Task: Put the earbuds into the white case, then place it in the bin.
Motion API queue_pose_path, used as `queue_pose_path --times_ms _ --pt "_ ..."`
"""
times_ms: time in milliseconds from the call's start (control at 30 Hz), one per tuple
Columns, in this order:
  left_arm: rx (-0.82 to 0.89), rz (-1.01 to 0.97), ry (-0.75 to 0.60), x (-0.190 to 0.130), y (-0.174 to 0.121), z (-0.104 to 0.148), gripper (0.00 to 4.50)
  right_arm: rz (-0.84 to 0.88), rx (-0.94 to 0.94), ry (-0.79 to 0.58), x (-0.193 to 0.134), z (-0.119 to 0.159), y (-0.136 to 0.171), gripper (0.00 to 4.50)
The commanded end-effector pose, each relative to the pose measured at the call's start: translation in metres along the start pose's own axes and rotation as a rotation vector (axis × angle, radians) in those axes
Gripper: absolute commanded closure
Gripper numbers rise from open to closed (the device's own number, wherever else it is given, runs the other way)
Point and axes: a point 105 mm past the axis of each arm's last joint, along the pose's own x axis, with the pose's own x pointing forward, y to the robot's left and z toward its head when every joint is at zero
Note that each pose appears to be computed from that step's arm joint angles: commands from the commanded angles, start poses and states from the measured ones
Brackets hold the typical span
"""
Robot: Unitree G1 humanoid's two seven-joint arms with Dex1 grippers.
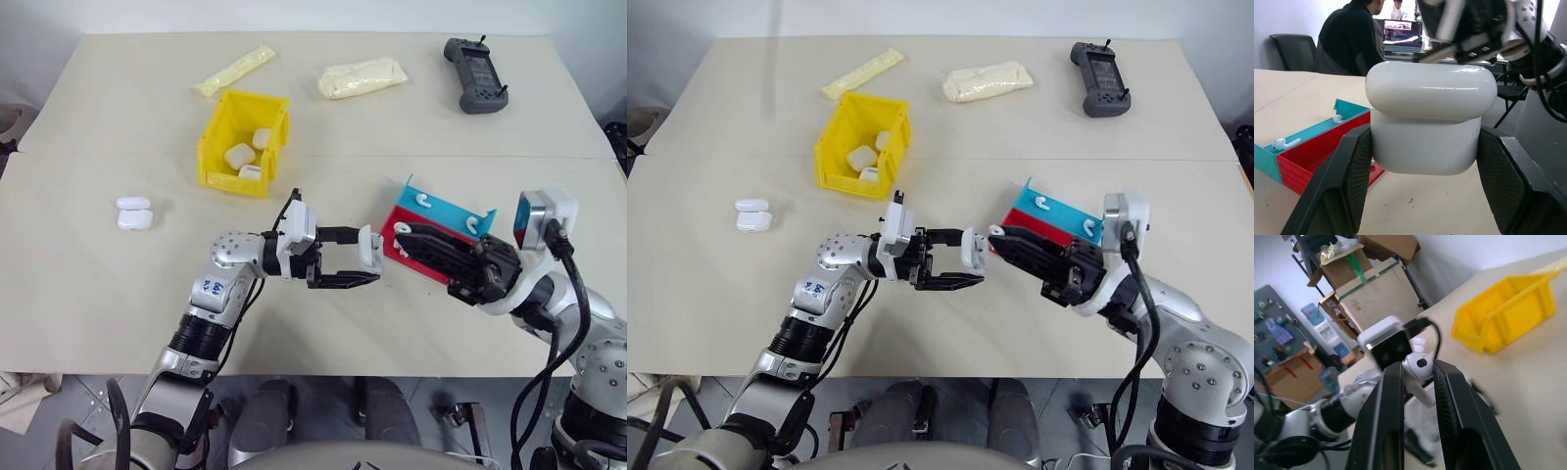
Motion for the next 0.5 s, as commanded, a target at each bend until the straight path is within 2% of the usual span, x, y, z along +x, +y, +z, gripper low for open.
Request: queue_pose_path --times_ms 33,500 --pt "0.036 -0.017 -0.034 0.004 -0.001 0.012 1.71 0.028 0.01 -0.015 0.005 -0.001 0.012 4.01" --pt "0.032 0.012 -0.081 0.004 -0.001 0.017 1.71 -0.049 0.077 -0.075 0.008 -0.017 0.0 4.01"
